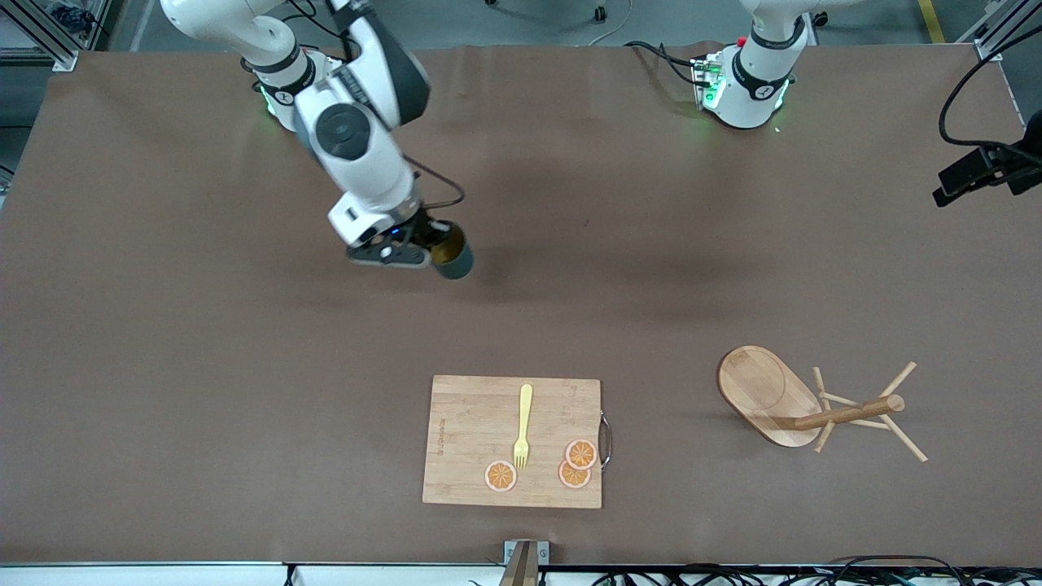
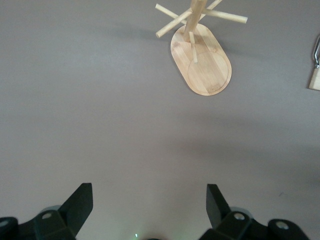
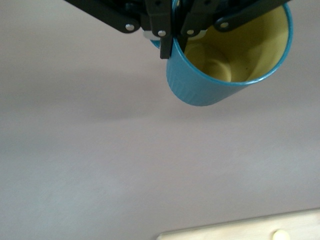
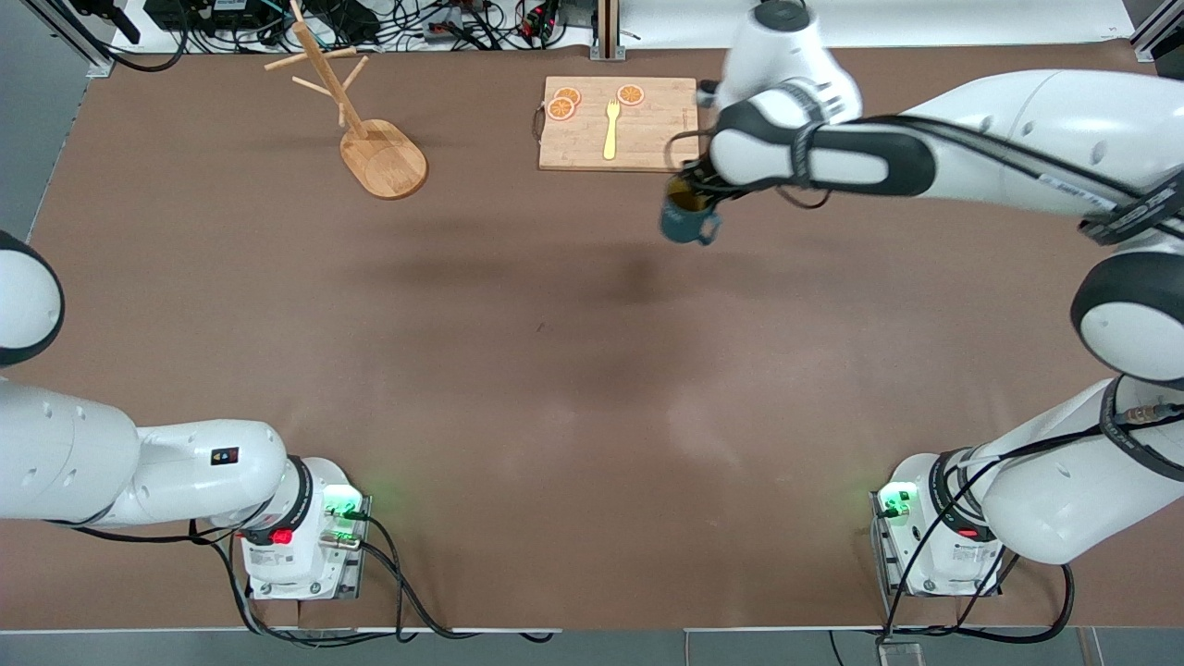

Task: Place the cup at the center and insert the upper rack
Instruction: 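Carry the teal mug toward the table middle with the right gripper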

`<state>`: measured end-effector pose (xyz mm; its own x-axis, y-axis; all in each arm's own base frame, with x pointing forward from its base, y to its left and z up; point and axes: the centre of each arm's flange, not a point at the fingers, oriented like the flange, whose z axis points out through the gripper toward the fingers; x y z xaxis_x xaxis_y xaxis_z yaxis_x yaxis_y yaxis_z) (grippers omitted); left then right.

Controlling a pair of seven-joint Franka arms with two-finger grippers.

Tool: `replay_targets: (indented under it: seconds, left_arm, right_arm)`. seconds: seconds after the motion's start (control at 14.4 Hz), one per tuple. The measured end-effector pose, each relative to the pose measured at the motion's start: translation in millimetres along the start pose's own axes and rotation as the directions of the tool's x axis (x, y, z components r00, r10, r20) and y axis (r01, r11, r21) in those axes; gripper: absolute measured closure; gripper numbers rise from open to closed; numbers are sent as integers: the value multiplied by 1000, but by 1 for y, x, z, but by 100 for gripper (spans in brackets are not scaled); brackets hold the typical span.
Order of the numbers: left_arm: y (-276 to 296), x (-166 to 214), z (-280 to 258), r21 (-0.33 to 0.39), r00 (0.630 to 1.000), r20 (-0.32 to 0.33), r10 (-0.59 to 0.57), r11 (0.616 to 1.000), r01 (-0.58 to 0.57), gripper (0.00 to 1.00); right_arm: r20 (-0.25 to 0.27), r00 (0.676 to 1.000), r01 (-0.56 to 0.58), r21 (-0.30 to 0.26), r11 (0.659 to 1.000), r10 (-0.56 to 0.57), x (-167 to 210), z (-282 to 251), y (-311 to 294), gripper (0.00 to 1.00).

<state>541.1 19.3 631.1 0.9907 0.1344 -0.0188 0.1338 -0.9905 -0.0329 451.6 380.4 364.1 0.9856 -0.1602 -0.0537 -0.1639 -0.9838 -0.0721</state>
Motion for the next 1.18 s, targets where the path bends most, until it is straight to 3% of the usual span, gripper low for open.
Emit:
replay_targets:
  seconds: [0.35, 0.77, 0.83, 1.18]
  left_arm:
    - [2, 24, 34, -4, 1000, 6, 2, 1000, -2, 0]
    - [6, 49, 72, -7, 1000, 26, 6, 1000, -6, 0]
    - [10, 50, 77, -7, 999, 33, 2, 1000, -2, 0]
    - [93, 33, 72, -10, 999, 32, -12, 1000, 13, 0]
  right_arm:
    - [6, 998, -67, -27, 997, 68, -69, 70, -105, 96]
    - [0, 998, -68, -48, 997, 68, -66, 132, -136, 94]
    - [-4, 998, -68, -42, 997, 68, -65, 134, -137, 90]
    - [-21, 997, -78, -26, 997, 77, -52, 118, -142, 41]
